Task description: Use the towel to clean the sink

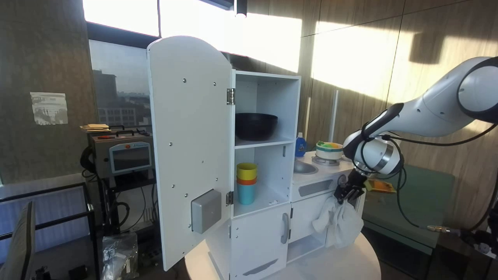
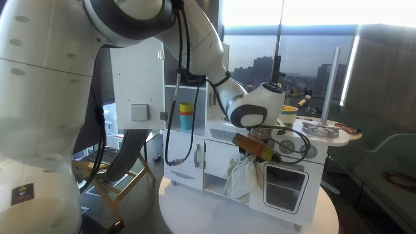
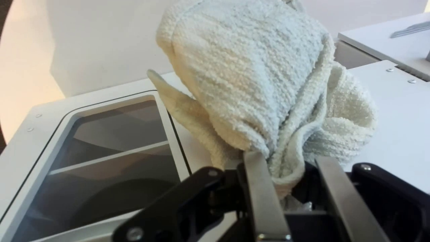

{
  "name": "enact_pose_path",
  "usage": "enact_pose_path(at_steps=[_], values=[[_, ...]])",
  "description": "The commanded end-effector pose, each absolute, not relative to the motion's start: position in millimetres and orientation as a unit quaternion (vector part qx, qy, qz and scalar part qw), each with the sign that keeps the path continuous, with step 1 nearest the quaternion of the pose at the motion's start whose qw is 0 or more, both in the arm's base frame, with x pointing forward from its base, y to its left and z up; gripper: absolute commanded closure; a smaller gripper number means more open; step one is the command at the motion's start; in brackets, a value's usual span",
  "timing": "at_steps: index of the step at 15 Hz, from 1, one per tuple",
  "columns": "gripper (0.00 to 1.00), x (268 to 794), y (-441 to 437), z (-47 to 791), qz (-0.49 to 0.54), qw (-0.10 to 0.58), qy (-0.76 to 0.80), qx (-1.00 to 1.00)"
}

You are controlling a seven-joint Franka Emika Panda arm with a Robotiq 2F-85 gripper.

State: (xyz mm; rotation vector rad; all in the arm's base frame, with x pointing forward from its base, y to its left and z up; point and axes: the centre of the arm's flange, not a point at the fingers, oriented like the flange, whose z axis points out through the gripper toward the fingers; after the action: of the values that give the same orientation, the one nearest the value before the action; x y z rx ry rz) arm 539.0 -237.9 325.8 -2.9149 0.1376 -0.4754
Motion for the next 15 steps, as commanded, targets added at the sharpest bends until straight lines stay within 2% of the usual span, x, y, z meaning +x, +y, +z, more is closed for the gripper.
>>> enact_pose_path(at_steps=[1, 10, 15], values=[[0.92, 516.1, -250.3, 323.0, -0.173, 0.079, 0.081, -0.978], [0.94, 545.2, -252.0, 285.2, -0.193, 0.082, 0.06, -0.976], [0.95, 542.8, -241.8, 238.0, -0.189, 0.082, 0.079, -0.975]])
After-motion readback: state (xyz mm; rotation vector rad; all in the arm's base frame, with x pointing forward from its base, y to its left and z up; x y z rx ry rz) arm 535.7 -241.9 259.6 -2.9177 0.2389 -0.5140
